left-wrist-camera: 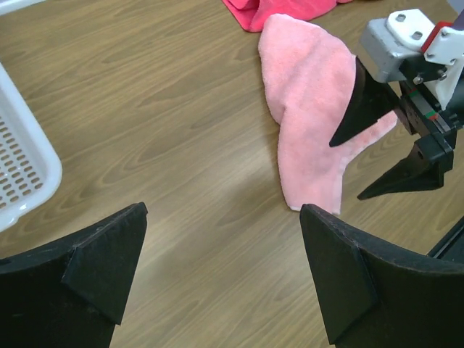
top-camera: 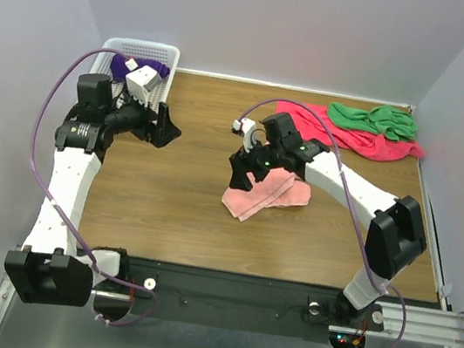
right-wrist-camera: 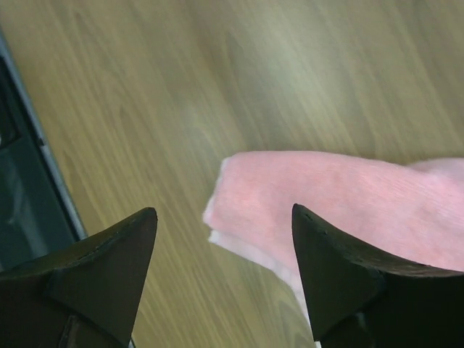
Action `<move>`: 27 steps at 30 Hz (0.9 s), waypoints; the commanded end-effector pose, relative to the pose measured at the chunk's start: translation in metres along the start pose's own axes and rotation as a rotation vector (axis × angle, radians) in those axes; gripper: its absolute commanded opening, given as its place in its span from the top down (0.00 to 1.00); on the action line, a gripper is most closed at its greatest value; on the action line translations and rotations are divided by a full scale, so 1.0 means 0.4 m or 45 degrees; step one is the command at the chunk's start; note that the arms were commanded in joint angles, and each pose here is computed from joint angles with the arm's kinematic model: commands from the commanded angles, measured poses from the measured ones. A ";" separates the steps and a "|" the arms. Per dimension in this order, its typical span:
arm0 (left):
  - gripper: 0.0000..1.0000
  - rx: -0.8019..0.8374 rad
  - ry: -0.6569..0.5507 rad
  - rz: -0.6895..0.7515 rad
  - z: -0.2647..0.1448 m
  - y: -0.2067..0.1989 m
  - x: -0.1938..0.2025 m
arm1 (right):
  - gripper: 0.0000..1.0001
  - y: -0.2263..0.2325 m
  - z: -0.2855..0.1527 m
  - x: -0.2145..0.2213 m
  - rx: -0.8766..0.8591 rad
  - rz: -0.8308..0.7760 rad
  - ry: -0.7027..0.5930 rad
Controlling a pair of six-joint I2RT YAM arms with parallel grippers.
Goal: Roll the towels
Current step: Move the towel to the center of the board, then flatten the towel
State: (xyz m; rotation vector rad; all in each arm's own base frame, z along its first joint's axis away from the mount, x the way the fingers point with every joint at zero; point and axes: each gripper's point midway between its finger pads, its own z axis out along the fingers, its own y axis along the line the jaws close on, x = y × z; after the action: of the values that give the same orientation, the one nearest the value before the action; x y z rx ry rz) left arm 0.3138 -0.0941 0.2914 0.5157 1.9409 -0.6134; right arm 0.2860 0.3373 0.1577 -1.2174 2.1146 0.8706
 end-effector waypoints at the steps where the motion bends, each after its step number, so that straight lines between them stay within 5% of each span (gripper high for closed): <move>1: 0.03 0.070 -0.017 0.033 0.032 -0.010 -0.002 | 0.21 -0.069 -0.112 -0.091 0.250 -0.063 -0.158; 5: 0.12 0.141 0.096 0.199 0.079 -0.059 0.059 | 0.33 -0.060 -0.170 -0.028 0.320 -0.014 -0.156; 8: 0.28 0.175 0.190 0.402 0.127 -0.113 0.122 | 0.35 -0.090 -0.198 0.041 0.314 0.202 -0.155; 11: 0.42 0.208 0.235 0.517 0.182 -0.165 0.168 | 0.35 -0.241 -0.309 0.112 0.450 0.488 -0.233; 14: 0.48 0.235 0.329 0.598 0.235 -0.212 0.212 | 0.39 -0.280 -0.329 0.154 0.473 0.645 -0.239; 20: 0.48 0.353 0.706 0.775 0.363 -0.292 0.418 | 0.46 -0.231 -0.296 0.195 0.310 0.708 -0.175; 27: 0.35 0.503 0.655 1.057 0.376 -0.383 0.467 | 0.47 -0.214 -0.289 0.260 0.321 0.769 -0.135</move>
State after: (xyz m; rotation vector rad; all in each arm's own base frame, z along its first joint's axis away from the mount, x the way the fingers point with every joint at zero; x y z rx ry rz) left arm 0.2559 -0.2690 0.0659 1.6504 2.0711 -0.3785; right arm 0.3061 0.1617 0.1225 -0.4041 2.4775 0.8100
